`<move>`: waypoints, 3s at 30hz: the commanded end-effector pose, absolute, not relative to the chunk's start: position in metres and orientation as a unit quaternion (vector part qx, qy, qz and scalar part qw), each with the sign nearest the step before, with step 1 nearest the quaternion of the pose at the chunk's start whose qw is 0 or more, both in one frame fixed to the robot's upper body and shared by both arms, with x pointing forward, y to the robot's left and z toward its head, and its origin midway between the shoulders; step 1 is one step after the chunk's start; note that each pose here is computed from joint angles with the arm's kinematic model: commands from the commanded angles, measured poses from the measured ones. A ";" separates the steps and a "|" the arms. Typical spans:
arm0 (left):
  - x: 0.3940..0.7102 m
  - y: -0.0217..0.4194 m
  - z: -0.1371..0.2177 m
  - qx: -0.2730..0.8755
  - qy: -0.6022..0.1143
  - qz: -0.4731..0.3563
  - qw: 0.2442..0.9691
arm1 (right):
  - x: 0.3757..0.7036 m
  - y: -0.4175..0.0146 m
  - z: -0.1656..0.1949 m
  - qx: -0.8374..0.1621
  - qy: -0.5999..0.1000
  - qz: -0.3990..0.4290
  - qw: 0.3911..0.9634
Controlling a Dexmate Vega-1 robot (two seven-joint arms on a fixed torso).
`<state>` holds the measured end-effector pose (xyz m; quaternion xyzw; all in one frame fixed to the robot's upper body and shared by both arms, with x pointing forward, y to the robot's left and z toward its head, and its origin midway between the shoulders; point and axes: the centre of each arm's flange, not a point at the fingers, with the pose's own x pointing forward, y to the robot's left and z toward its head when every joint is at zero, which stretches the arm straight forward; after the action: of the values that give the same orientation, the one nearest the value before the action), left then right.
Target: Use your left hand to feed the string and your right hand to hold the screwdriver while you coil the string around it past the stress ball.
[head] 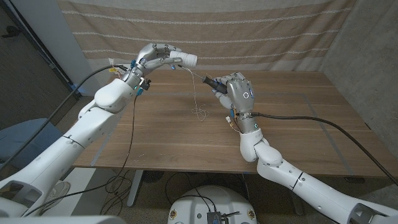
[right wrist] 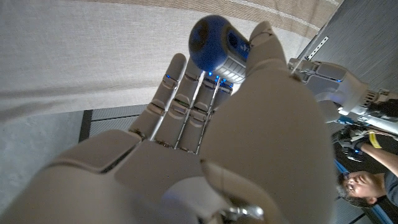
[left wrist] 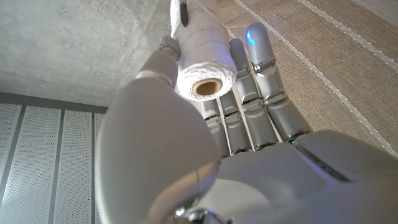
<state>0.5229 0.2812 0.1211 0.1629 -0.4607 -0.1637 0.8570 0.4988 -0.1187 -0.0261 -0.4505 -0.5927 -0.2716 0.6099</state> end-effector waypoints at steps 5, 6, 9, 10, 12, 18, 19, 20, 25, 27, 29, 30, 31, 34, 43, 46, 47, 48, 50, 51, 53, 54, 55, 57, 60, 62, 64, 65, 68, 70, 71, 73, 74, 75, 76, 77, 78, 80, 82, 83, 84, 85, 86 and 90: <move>0.515 0.297 0.118 0.162 -0.463 -0.141 0.860 | 0.486 -0.149 -0.023 -0.353 -0.598 -0.231 0.682; 0.516 0.297 0.119 0.158 -0.463 -0.144 0.860 | 0.484 -0.146 -0.023 -0.358 -0.601 -0.227 0.678; 0.517 0.294 0.120 0.154 -0.465 -0.153 0.858 | 0.479 -0.135 -0.024 -0.389 -0.602 -0.258 0.647; 0.517 0.293 0.120 0.154 -0.467 -0.157 0.857 | 0.480 -0.135 -0.023 -0.392 -0.599 -0.259 0.648; 0.515 0.290 0.121 0.155 -0.471 -0.163 0.853 | 0.485 -0.138 -0.022 -0.381 -0.593 -0.257 0.661; 0.510 0.285 0.119 0.177 -0.471 -0.163 0.848 | 0.495 -0.151 -0.017 -0.316 -0.580 -0.248 0.709; 0.510 0.285 0.118 0.181 -0.470 -0.161 0.849 | 0.496 -0.153 -0.016 -0.304 -0.580 -0.245 0.715; 0.510 0.285 0.117 0.185 -0.469 -0.157 0.849 | 0.497 -0.154 -0.014 -0.294 -0.582 -0.245 0.718; 0.515 0.287 0.111 0.206 -0.458 -0.137 0.854 | 0.497 -0.156 -0.005 -0.265 -0.589 -0.232 0.728; 0.517 0.286 0.108 0.224 -0.448 -0.124 0.856 | 0.496 -0.156 -0.002 -0.258 -0.592 -0.229 0.728; 0.518 0.284 0.105 0.255 -0.442 -0.106 0.854 | 0.496 -0.156 0.001 -0.255 -0.595 -0.227 0.727; 0.518 0.283 0.104 0.271 -0.439 -0.098 0.851 | 0.495 -0.156 0.002 -0.255 -0.597 -0.229 0.726; 0.519 0.281 0.102 0.283 -0.435 -0.094 0.849 | 0.495 -0.157 0.003 -0.254 -0.598 -0.231 0.724; 0.521 0.278 0.100 0.321 -0.423 -0.082 0.843 | 0.494 -0.160 0.007 -0.261 -0.598 -0.241 0.718; 0.525 0.265 0.101 0.378 -0.390 -0.130 0.829 | 0.499 -0.155 0.008 -0.340 -0.581 -0.310 0.672; 0.527 0.257 0.101 0.395 -0.375 -0.158 0.823 | 0.506 -0.152 0.009 -0.366 -0.569 -0.325 0.660; 0.527 0.254 0.100 0.403 -0.368 -0.170 0.820 | 0.509 -0.151 0.009 -0.373 -0.567 -0.331 0.656; 0.527 0.251 0.100 0.407 -0.365 -0.178 0.818 | 0.512 -0.151 0.009 -0.378 -0.563 -0.333 0.655; 0.525 0.245 0.098 0.414 -0.359 -0.198 0.813 | 0.517 -0.151 0.010 -0.388 -0.559 -0.342 0.648; 0.524 0.243 0.098 0.416 -0.357 -0.207 0.811 | 0.519 -0.151 0.010 -0.392 -0.556 -0.345 0.646; 0.522 0.239 0.098 0.419 -0.351 -0.226 0.806 | 0.522 -0.151 0.011 -0.397 -0.553 -0.350 0.644; 0.521 0.237 0.097 0.420 -0.349 -0.234 0.804 | 0.523 -0.151 0.011 -0.399 -0.550 -0.353 0.643; 0.520 0.235 0.097 0.420 -0.346 -0.244 0.803 | 0.524 -0.151 0.011 -0.401 -0.549 -0.357 0.641; 0.518 0.231 0.096 0.416 -0.340 -0.267 0.800 | 0.526 -0.150 0.011 -0.406 -0.546 -0.363 0.637; 0.514 0.227 0.096 0.415 -0.340 -0.286 0.794 | 0.529 -0.148 0.011 -0.419 -0.539 -0.375 0.627; 0.511 0.225 0.097 0.414 -0.343 -0.292 0.791 | 0.532 -0.148 0.010 -0.428 -0.535 -0.377 0.623; 0.509 0.224 0.097 0.406 -0.345 -0.301 0.791 | 0.535 -0.148 0.008 -0.440 -0.532 -0.379 0.616; 0.509 0.224 0.098 0.401 -0.346 -0.305 0.791 | 0.536 -0.148 0.007 -0.445 -0.532 -0.378 0.613; 0.507 0.225 0.098 0.381 -0.348 -0.325 0.793 | 0.539 -0.145 0.001 -0.463 -0.533 -0.374 0.602; 0.507 0.224 0.099 0.359 -0.350 -0.344 0.794 | 0.540 -0.142 -0.003 -0.475 -0.535 -0.367 0.595; 0.506 0.224 0.100 0.348 -0.353 -0.353 0.794 | 0.541 -0.140 -0.005 -0.481 -0.536 -0.363 0.591; 0.505 0.225 0.102 0.329 -0.362 -0.364 0.792 | 0.541 -0.137 -0.010 -0.491 -0.539 -0.352 0.586; 0.504 0.225 0.104 0.320 -0.368 -0.367 0.792 | 0.541 -0.135 -0.012 -0.495 -0.541 -0.348 0.584; 0.503 0.225 0.105 0.310 -0.375 -0.370 0.791 | 0.541 -0.133 -0.014 -0.500 -0.543 -0.344 0.581; 0.502 0.225 0.106 0.301 -0.379 -0.374 0.791 | 0.541 -0.131 -0.016 -0.504 -0.544 -0.340 0.578; 0.501 0.225 0.107 0.292 -0.384 -0.378 0.790 | 0.541 -0.129 -0.018 -0.507 -0.545 -0.336 0.577; 0.500 0.224 0.109 0.282 -0.387 -0.383 0.790 | 0.541 -0.127 -0.020 -0.511 -0.545 -0.332 0.576; 0.499 0.224 0.111 0.265 -0.395 -0.391 0.788 | 0.542 -0.125 -0.023 -0.517 -0.545 -0.327 0.574; 0.496 0.224 0.114 0.252 -0.406 -0.390 0.787 | 0.543 -0.123 -0.025 -0.523 -0.544 -0.323 0.572; 0.495 0.224 0.115 0.246 -0.413 -0.387 0.787 | 0.544 -0.123 -0.027 -0.525 -0.544 -0.320 0.571; 0.494 0.225 0.116 0.241 -0.419 -0.383 0.787 | 0.544 -0.122 -0.028 -0.526 -0.546 -0.318 0.570; 0.492 0.225 0.117 0.235 -0.425 -0.381 0.787 | 0.543 -0.121 -0.029 -0.528 -0.547 -0.317 0.567; 0.491 0.226 0.118 0.230 -0.431 -0.376 0.787 | 0.543 -0.120 -0.030 -0.529 -0.550 -0.316 0.564; 0.484 0.230 0.123 0.214 -0.457 -0.351 0.788 | 0.540 -0.117 -0.034 -0.533 -0.560 -0.312 0.552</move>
<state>0.4977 0.2237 0.1110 0.2765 -0.4008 -0.3698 0.7913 0.5408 -0.1261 -0.0206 -0.5081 -0.5467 -0.3294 0.5784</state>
